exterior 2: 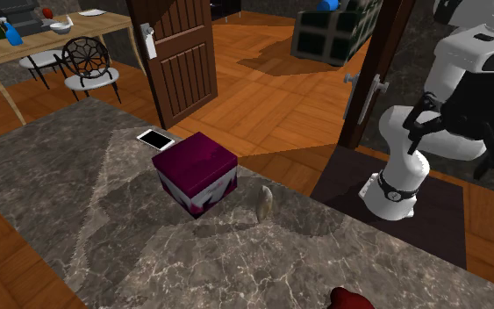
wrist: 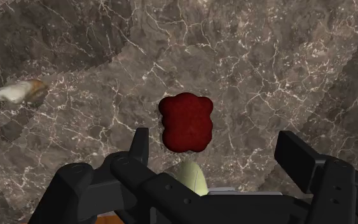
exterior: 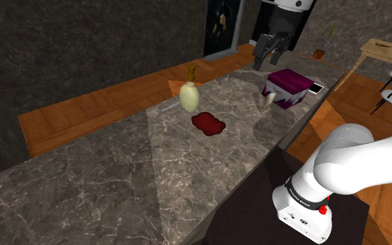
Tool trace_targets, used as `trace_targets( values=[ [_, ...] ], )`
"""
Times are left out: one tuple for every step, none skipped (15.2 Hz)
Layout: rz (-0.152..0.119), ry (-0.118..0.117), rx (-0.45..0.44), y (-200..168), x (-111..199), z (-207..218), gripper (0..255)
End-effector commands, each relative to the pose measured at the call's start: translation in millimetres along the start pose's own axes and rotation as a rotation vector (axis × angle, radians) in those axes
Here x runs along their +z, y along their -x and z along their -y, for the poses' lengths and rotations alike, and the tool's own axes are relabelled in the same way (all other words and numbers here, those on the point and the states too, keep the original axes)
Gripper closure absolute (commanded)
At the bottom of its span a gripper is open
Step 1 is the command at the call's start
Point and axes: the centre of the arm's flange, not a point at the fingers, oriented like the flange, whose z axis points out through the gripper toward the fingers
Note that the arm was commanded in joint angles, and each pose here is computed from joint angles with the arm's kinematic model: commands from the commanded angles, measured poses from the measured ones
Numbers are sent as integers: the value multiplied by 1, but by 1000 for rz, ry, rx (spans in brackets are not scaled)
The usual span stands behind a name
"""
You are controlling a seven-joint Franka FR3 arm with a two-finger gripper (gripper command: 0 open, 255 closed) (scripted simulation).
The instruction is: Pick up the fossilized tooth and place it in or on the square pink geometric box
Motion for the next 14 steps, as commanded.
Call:
trace_targets(
  values=[
    [0, 0, 0, 0, 0, 0, 0],
    [2, 2, 3, -3, 8, -10, 0],
    [4, 5, 6, -5, 16, -20, 0],
    [6, 7, 10, -7, 24, -30, 0],
    [8, 9, 13, -10, 32, -39, 0],
    [10, 12, 16, -12, 40, -49, 0],
    [12, 14, 19, -15, 48, -59, 0],
    [14, 17, 23, -17, 56, -69, 0],
    [16, 19, 26, -19, 64, -79, 0],
    [18, 21, 29, -21, 72, -89, 0],
    [20, 24, 32, -23, 80, -99, 0],
    [22, 26, 35, -25, 88, -109, 0],
    [24, 28, 39, -27, 96, -120, 0],
    [26, 31, 42, -29, 104, -130, 0]
  ],
)
